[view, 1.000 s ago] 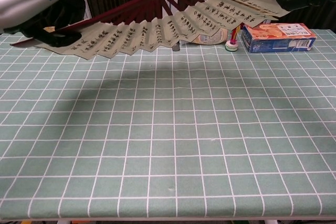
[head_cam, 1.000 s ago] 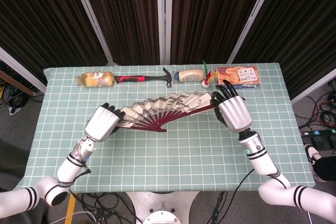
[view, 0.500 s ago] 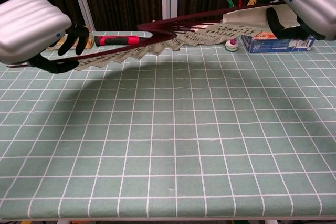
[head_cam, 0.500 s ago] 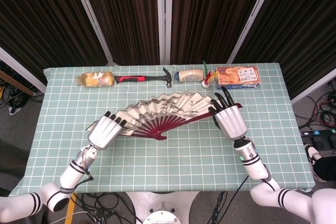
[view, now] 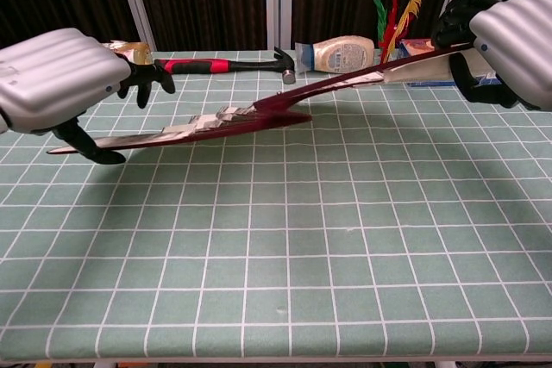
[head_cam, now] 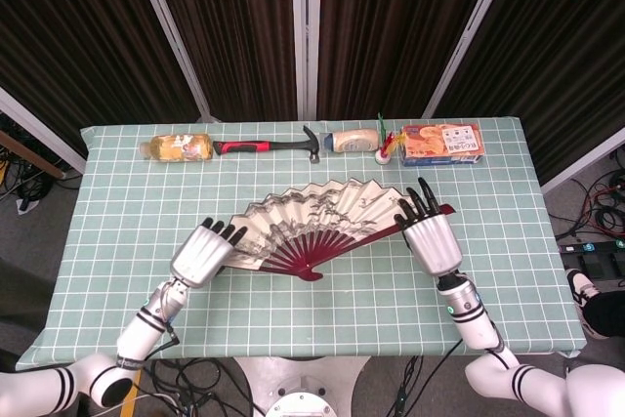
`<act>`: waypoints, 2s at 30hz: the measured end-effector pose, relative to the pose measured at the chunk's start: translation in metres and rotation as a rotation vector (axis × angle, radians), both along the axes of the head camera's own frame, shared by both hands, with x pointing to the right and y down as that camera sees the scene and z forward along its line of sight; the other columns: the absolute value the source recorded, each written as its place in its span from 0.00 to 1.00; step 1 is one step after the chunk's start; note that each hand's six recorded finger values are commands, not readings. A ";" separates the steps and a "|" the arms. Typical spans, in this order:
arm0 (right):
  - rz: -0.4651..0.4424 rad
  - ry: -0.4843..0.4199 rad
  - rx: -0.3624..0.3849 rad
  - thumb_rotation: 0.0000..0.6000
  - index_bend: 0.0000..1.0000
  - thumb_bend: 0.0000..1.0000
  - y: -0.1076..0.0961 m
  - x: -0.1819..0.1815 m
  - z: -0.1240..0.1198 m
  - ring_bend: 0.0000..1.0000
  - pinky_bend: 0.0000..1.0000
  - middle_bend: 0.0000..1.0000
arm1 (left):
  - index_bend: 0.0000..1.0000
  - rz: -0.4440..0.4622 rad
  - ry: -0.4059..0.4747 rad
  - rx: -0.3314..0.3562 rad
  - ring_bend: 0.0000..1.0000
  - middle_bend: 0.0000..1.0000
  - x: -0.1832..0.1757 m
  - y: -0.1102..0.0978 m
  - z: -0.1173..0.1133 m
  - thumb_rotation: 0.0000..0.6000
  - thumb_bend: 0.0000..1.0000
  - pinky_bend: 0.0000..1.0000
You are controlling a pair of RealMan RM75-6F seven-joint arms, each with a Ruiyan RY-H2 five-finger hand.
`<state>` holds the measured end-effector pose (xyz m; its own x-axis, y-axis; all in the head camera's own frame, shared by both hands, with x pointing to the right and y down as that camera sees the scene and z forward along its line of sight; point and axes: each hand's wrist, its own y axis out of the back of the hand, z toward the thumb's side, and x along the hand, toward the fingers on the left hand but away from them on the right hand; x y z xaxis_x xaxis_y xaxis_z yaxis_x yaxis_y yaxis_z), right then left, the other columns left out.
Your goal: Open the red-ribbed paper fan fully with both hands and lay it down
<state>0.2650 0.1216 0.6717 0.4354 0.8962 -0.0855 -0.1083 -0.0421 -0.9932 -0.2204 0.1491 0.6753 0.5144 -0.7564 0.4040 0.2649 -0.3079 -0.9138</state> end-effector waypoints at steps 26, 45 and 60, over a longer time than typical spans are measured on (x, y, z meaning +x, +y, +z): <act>0.189 0.017 -0.436 1.00 0.00 0.00 0.038 0.022 0.026 0.00 0.00 0.00 | 0.07 -0.097 0.182 -0.238 0.11 0.15 -0.007 -0.021 -0.017 0.67 0.00 0.24; 0.316 -0.217 -0.485 1.00 0.10 0.25 -0.013 0.081 -0.040 0.00 0.00 0.14 | 0.20 -0.557 0.302 -0.066 0.16 0.20 -0.143 -0.055 -0.053 1.00 0.00 0.24; 0.473 -0.244 -0.332 1.00 0.11 0.25 0.052 0.184 -0.111 0.00 0.00 0.13 | 0.20 -0.799 0.059 0.089 0.16 0.20 -0.253 0.059 -0.096 1.00 0.00 0.23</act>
<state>0.4492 0.1738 0.5605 0.0401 0.9395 -0.3402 0.2258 -0.3402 -0.9128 -0.4735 0.2077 0.5792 -0.1769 -0.9327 0.3143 -0.0540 -0.3096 -0.9493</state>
